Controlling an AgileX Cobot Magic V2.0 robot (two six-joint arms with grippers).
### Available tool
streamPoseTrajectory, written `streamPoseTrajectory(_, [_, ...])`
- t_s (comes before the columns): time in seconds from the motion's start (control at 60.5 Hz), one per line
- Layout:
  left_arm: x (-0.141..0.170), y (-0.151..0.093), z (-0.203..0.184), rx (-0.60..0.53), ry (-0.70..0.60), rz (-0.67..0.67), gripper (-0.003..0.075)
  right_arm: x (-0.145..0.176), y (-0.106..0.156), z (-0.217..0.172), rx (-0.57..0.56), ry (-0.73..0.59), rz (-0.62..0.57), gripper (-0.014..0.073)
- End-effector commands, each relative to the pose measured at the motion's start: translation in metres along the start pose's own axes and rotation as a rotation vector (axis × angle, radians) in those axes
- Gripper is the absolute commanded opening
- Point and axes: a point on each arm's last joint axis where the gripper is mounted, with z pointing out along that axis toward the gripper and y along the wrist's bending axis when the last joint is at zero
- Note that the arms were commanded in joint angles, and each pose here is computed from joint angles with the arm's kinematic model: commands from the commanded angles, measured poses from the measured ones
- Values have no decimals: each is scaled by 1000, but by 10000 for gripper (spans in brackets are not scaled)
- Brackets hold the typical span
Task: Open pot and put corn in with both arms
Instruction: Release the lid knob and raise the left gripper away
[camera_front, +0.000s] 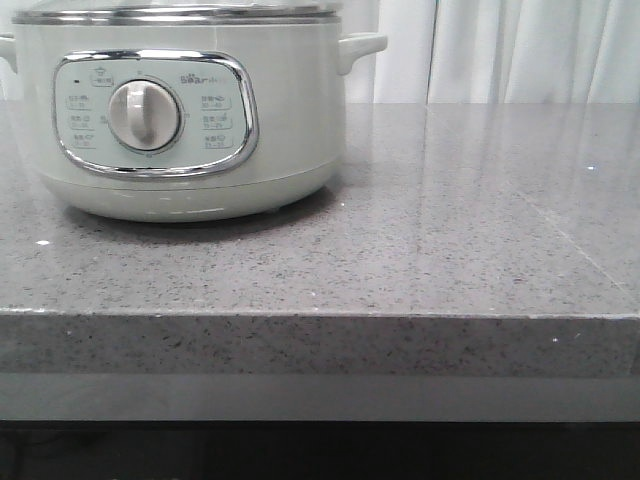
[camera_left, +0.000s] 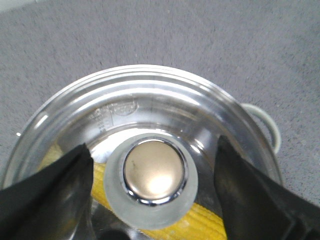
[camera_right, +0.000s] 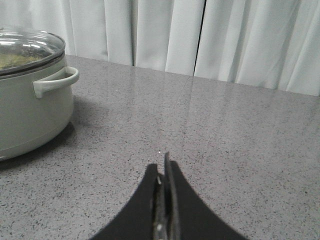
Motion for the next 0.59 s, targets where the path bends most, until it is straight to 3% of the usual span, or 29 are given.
streamPoseTrajectory(0.0, [-20,-11,-51,-13,-191,19,420,-15,-2,-1,18,-99,-7,-67])
streamPoseTrajectory(0.215, [2,-19,-81,-22,-215,43,115,-15,-2,-1,18,-100,-7,-67])
streamPoseTrajectory(0.33, [24,-22,-89,-36,-234,32,-9,-15,-2,-1,18,-100,-7,-67])
streamPoseTrajectory(0.578, [86,-33,-126,-89,-378,17,-18,-15,-2,-1,17,-98,-7,-67])
